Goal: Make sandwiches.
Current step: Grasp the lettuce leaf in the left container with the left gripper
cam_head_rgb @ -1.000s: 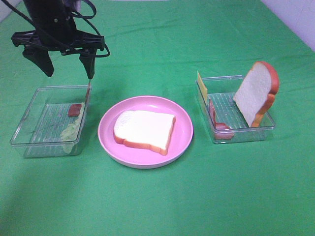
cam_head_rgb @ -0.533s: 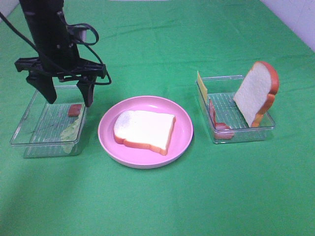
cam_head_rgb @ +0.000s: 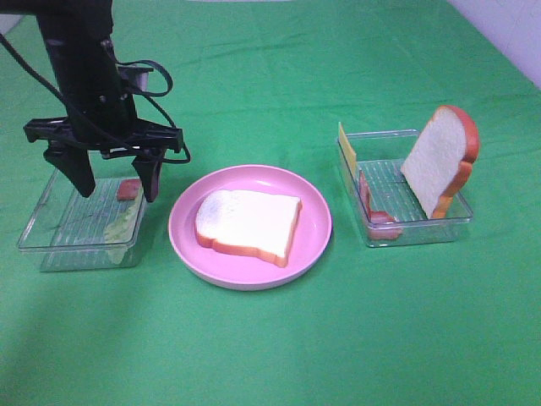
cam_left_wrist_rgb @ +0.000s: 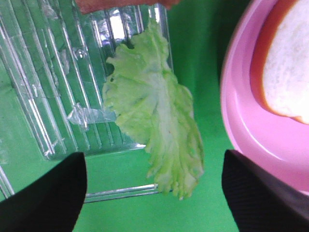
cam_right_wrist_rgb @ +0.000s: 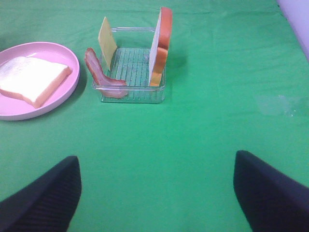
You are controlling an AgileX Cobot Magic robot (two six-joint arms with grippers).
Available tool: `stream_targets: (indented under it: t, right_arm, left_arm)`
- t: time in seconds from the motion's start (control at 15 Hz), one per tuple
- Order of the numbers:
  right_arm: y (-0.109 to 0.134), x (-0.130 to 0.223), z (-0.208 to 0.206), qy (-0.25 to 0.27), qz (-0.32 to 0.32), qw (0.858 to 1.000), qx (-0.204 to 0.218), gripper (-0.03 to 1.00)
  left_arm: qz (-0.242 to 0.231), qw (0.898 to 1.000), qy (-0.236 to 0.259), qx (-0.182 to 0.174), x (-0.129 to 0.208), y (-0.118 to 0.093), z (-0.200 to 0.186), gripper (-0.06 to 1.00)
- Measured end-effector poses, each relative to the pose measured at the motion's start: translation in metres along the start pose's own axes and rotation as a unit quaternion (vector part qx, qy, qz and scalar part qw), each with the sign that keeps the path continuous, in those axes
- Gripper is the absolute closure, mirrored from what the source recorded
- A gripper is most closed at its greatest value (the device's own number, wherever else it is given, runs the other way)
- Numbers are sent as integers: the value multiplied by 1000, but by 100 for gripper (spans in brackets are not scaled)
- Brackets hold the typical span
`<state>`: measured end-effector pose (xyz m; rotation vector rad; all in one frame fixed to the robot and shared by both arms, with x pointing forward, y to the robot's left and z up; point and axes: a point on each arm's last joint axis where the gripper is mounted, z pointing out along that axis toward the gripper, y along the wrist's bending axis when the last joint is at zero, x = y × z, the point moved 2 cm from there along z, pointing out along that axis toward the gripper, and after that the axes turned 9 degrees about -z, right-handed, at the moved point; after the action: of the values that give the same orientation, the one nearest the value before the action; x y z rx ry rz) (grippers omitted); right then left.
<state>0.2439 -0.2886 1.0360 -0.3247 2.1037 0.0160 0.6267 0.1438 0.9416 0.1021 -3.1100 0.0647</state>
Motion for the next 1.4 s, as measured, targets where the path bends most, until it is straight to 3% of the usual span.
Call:
stream_targets:
  t: [0.2,0.4,0.73,1.0,1.13,1.4]
  right_arm:
    - [0,0,0,0,0,1000,0,16]
    - [0,0,0,0,0,1000,0,16]
    - [0,0,0,0,0,1000,0,16]
    - [0,0,0,0,0,1000,0,16]
    - [0,0,0,0,0,1000,0,16]
    - [0,0,0,0,0,1000,0,16]
  left_arm:
    - [16,1000,15,-9,7,-16,15,24]
    - [17,1000,15,-10,7,-17,16,25]
    - [16,999,2,-36,4,-11,15,41]
    - [16,999,-6,-34,2,-12,15,49]
    - [15,999,-9,-33,2,-12,15,58]
    - [16,999,-19,-28,-1,-13,15,90]
